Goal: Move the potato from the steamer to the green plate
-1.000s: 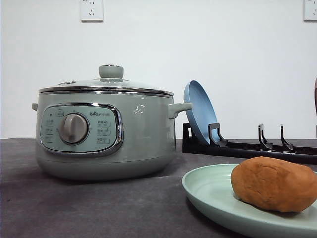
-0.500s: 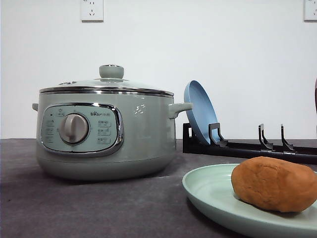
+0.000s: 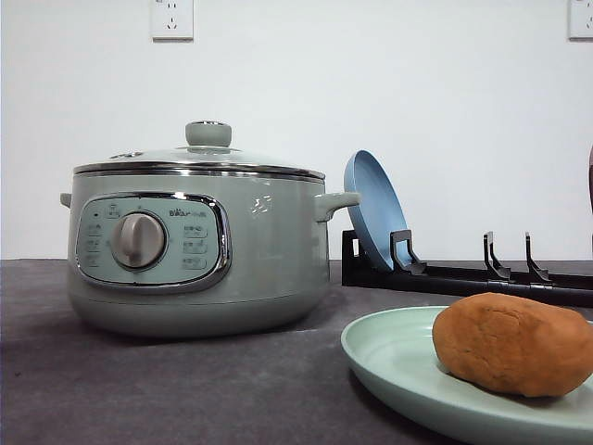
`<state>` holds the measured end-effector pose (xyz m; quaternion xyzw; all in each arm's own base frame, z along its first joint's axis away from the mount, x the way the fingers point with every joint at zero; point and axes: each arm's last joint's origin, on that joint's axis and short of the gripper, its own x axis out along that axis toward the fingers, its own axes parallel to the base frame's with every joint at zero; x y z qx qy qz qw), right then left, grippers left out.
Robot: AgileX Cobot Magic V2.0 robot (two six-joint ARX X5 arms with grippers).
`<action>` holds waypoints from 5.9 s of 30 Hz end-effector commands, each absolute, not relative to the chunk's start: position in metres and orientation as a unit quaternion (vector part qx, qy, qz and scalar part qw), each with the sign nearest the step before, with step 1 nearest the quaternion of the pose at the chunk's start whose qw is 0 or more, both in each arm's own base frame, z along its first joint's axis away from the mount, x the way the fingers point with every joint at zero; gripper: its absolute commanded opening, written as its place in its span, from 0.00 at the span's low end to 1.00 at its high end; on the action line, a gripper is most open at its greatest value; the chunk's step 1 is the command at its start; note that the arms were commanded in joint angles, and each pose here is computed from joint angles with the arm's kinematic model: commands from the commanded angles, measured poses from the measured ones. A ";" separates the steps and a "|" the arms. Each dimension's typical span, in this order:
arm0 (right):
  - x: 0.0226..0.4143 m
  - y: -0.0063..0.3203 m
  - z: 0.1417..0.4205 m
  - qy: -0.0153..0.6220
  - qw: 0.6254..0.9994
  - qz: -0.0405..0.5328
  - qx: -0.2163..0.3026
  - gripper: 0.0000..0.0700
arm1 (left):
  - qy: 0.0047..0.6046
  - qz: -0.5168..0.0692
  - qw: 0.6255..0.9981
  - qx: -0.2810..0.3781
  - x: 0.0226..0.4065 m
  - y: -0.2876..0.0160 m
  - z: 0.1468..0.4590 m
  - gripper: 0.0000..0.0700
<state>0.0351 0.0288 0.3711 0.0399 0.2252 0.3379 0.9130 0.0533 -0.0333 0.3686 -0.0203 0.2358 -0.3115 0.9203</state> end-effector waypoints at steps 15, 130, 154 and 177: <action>0.034 0.029 0.375 0.215 0.914 0.342 0.038 0.03 | 0.127 -0.161 0.978 -0.050 0.078 -0.016 0.299 0.04; 0.096 0.000 0.150 0.083 0.996 0.009 0.021 0.03 | 0.051 0.003 0.998 -0.032 0.097 0.001 0.157 0.04; 0.096 0.000 0.152 0.073 0.997 0.009 0.021 0.03 | 0.051 0.003 0.998 -0.032 0.097 0.001 0.157 0.04; 0.096 0.000 0.152 0.073 0.997 0.009 0.021 0.03 | 0.051 0.003 0.998 -0.032 0.097 0.001 0.157 0.04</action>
